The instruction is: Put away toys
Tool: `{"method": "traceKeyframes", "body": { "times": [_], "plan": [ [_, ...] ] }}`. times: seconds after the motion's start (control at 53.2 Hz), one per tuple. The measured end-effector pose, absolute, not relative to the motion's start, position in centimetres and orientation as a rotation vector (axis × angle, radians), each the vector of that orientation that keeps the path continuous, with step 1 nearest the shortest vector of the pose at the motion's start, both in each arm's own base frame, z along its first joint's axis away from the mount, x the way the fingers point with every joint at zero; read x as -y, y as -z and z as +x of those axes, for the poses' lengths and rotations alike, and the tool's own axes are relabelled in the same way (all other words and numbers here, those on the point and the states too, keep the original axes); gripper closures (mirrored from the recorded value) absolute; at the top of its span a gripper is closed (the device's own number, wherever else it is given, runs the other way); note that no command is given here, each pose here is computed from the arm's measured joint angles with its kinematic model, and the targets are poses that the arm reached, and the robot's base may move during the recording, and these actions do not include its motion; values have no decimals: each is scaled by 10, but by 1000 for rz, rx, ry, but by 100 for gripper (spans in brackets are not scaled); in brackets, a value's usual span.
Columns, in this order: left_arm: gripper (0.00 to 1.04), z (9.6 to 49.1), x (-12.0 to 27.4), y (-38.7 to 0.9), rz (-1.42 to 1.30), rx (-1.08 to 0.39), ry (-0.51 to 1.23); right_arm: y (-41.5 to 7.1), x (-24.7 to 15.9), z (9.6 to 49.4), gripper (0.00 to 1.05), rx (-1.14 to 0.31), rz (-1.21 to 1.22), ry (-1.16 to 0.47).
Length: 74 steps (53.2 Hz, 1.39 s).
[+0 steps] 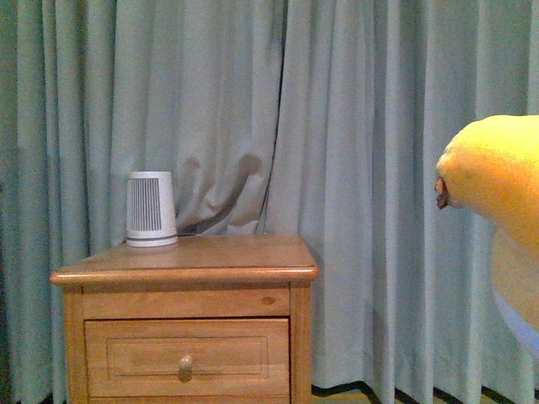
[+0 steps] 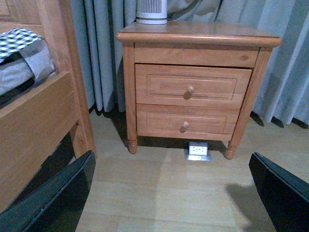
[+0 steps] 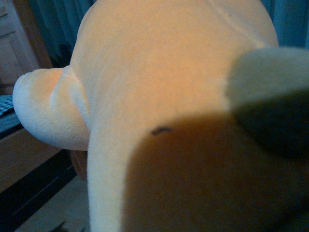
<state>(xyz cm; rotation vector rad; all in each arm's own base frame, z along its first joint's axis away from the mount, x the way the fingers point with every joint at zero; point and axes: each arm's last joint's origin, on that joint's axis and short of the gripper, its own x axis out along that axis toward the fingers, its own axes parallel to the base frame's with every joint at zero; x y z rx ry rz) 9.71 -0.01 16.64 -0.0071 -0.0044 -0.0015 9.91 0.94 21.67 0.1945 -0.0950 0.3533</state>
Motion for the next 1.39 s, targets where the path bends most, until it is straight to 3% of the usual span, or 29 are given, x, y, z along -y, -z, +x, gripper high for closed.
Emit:
{"method": "traceKeyframes", "body": {
  "times": [1.392],
  "plan": [
    [6,97,0,-166,-7,4,-1,-217,-9,99,84,94,194,-355]
  ]
}}
